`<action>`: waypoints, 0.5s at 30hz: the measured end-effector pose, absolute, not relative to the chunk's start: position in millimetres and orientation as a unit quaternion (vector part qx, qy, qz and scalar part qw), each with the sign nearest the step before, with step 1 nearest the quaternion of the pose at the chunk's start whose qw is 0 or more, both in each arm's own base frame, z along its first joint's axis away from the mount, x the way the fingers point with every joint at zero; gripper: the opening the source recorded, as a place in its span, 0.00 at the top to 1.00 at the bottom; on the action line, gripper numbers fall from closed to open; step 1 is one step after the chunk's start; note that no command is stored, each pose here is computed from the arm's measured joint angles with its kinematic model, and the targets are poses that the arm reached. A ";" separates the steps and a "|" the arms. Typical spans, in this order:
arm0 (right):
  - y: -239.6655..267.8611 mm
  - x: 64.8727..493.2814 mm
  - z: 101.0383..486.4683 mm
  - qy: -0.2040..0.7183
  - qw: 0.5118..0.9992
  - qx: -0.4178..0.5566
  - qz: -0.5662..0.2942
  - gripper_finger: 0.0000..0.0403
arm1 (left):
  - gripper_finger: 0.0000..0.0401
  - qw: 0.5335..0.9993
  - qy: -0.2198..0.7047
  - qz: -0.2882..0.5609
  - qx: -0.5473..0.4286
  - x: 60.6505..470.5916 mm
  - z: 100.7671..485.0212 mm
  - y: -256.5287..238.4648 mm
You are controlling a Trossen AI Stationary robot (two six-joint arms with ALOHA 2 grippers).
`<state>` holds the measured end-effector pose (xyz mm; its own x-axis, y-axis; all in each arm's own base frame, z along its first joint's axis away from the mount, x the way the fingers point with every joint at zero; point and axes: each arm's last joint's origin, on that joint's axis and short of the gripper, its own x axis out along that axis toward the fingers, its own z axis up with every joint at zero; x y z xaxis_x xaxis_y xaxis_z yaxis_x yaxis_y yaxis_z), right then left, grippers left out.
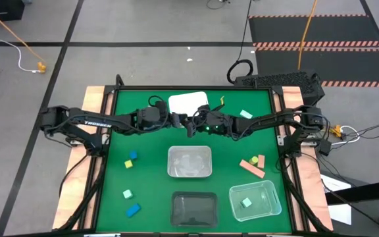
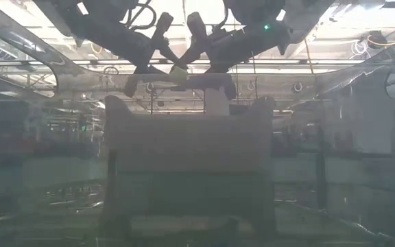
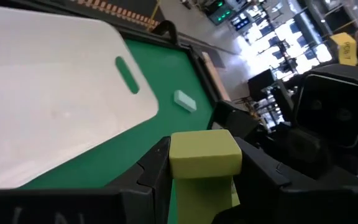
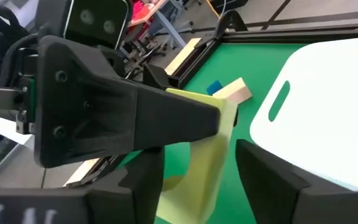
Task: Sort & place blocks by color
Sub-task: Put the middle light green block into the white bin
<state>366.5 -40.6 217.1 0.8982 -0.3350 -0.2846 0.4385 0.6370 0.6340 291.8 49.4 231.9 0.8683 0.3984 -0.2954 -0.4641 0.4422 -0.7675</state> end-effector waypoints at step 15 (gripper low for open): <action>-42.8 366.1 215.9 0.068 0.888 0.400 -0.214 0.92 | 0.55 0.851 0.026 0.253 -0.459 292.6 234.9 49.4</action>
<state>366.1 -42.8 215.9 0.8992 -0.3258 -0.2921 0.4346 0.5880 0.6822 292.6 49.4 234.9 0.8707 0.4070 -0.2762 -0.4545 0.4509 -0.7682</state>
